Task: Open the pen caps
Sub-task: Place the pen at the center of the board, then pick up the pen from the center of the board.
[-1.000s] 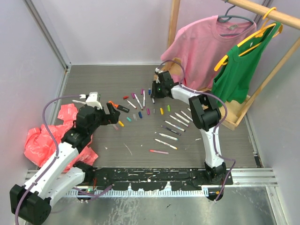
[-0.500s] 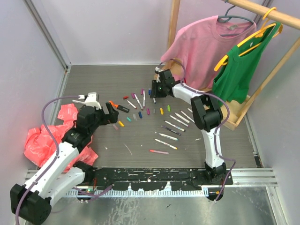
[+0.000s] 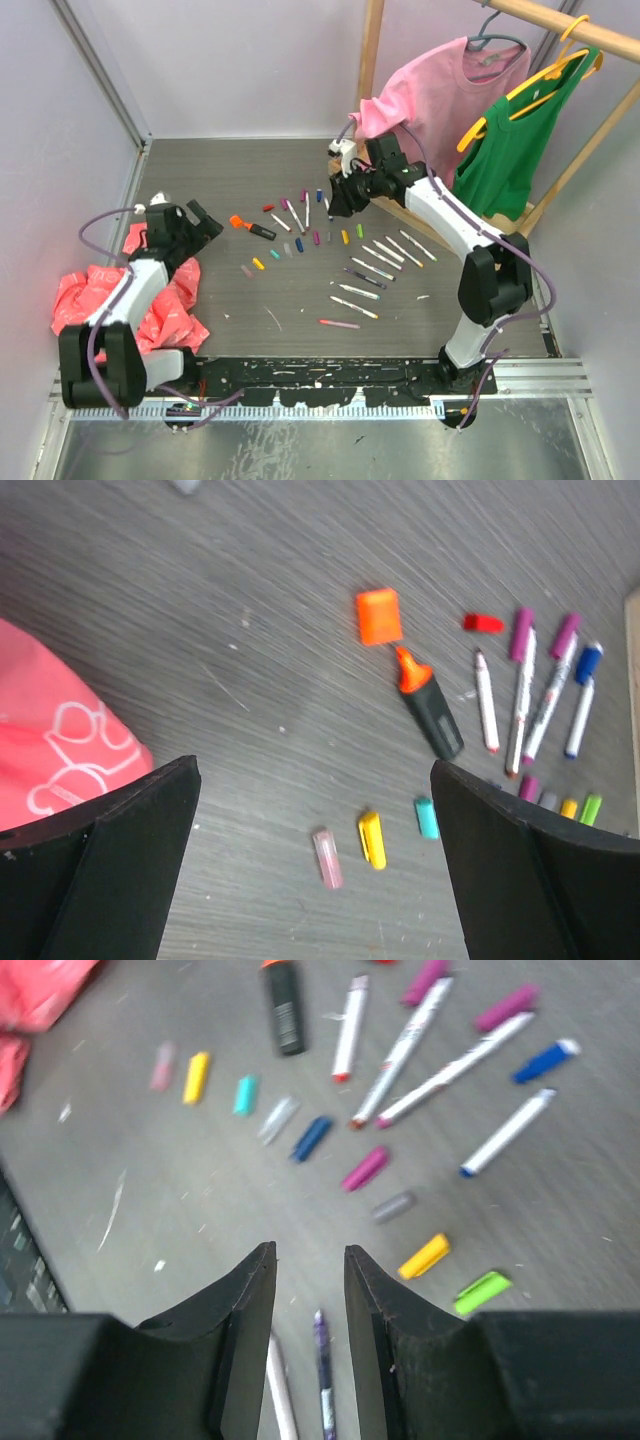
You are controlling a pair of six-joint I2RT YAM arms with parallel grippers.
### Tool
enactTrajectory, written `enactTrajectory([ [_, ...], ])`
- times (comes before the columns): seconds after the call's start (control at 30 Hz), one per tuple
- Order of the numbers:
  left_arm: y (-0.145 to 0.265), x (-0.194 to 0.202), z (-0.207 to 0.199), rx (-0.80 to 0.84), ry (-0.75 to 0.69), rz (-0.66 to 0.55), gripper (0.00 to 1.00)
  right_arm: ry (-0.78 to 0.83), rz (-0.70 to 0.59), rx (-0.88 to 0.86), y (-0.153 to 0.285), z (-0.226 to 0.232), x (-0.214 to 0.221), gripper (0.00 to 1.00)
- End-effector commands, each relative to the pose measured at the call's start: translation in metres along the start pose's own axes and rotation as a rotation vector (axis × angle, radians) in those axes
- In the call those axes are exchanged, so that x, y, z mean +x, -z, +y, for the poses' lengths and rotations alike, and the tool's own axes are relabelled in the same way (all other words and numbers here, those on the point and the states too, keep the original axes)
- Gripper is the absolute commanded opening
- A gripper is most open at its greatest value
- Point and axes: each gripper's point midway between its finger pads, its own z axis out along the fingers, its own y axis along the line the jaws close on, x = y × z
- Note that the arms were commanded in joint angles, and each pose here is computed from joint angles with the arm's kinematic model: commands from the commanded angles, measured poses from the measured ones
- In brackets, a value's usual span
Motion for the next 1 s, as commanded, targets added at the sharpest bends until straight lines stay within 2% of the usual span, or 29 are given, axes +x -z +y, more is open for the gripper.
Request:
enactTrajectory([
  [0.0,-0.020,-0.033,0.011,-0.120,0.182,-0.021,0.99,0.234,0.034,-0.309,0.038,0.057,0.021,0.39],
  [0.07,-0.030,-0.037,0.023,-0.208,0.199,0.010,0.99,0.237,0.018,-0.314,0.043,0.057,0.023,0.39],
  [0.17,-0.046,-0.050,0.041,-0.360,0.211,0.009,0.91,0.236,0.019,-0.340,0.043,0.061,0.029,0.39],
  [0.23,-0.054,-0.058,0.050,-0.454,0.237,0.006,0.90,0.222,0.027,-0.358,0.041,0.063,0.030,0.39],
  [0.33,-0.068,-0.078,0.051,-0.528,0.252,-0.012,0.83,0.207,0.051,-0.377,0.041,0.064,0.033,0.38],
  [0.43,-0.078,-0.090,0.057,-0.611,0.258,-0.019,0.83,0.212,0.056,-0.375,0.041,0.063,0.035,0.38],
  [0.57,-0.094,-0.102,0.055,-0.639,0.246,-0.009,0.81,0.198,0.066,-0.387,0.037,0.063,0.040,0.38],
  [0.97,-0.128,-0.100,0.063,-0.694,0.230,0.072,0.80,0.169,0.105,-0.403,0.029,0.060,0.049,0.39],
])
